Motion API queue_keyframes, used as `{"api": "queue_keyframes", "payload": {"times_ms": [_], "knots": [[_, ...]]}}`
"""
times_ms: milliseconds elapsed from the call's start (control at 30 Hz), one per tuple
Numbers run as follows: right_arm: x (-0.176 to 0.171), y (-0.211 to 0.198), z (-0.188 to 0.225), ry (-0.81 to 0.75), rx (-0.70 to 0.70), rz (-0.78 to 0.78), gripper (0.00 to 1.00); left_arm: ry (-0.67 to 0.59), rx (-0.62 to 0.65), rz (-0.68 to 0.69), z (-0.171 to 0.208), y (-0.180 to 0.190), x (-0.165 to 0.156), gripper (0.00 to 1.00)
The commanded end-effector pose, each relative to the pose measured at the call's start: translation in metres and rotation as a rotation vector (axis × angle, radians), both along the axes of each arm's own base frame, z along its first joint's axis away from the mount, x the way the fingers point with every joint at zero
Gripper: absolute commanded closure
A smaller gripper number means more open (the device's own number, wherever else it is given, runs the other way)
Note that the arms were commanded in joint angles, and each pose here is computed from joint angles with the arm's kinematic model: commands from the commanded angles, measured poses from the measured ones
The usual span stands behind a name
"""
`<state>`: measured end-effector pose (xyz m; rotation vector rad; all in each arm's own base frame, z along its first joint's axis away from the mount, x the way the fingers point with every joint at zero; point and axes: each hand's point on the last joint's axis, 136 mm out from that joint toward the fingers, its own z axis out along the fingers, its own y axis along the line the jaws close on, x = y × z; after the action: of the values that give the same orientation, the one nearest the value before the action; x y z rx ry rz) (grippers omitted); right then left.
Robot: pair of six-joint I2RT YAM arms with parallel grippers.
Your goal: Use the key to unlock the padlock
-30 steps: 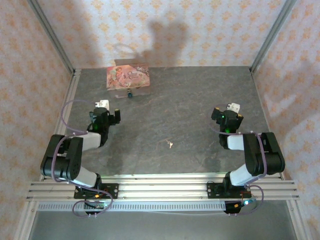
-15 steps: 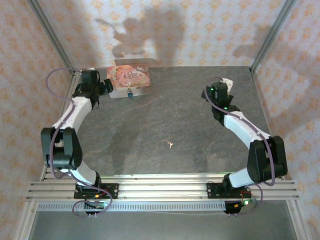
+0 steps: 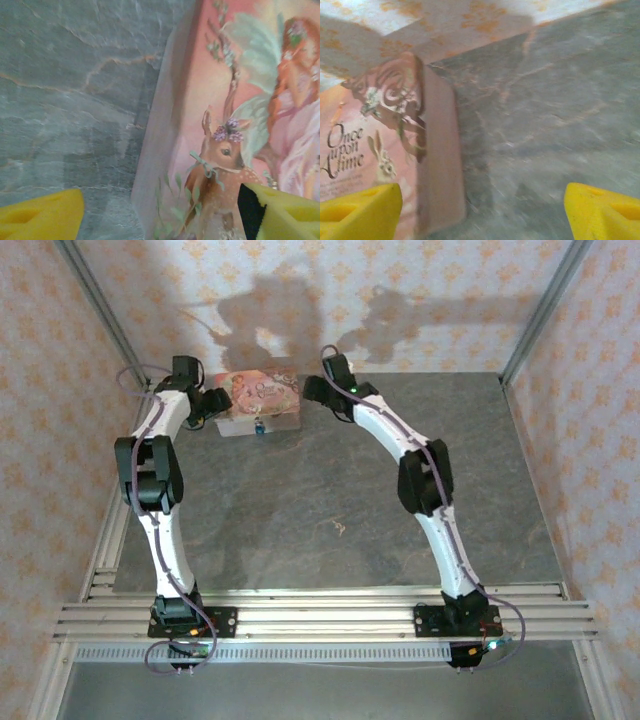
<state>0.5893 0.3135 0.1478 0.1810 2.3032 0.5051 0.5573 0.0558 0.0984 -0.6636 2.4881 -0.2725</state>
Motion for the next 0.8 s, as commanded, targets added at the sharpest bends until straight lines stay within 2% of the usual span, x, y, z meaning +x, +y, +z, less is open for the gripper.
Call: {"api": "queue_keyframes", "payload": {"times_ms": [0, 133, 300, 567, 767], "knots": [[-0.004, 0.027, -0.022, 0.088, 0.047, 0.074, 0.18, -0.006, -0.077, -0.032, 0.006, -0.012, 0.003, 0.27], [0.011, 0.055, -0.036, 0.056, 0.173, 0.124, 0.24, 0.003, -0.120, -0.071, -0.003, -0.026, 0.005, 0.37], [0.013, 0.066, -0.051, 0.058, 0.214, 0.153, 0.30, 0.039, -0.115, -0.120, -0.012, -0.039, 0.001, 0.42], [-0.006, 0.066, -0.062, 0.127, 0.179, 0.192, 0.42, 0.077, -0.120, -0.197, -0.020, -0.071, -0.011, 0.46], [-0.032, 0.038, -0.052, 0.141, 0.098, 0.158, 0.45, 0.094, -0.128, -0.256, -0.022, -0.111, -0.025, 0.47]]}}
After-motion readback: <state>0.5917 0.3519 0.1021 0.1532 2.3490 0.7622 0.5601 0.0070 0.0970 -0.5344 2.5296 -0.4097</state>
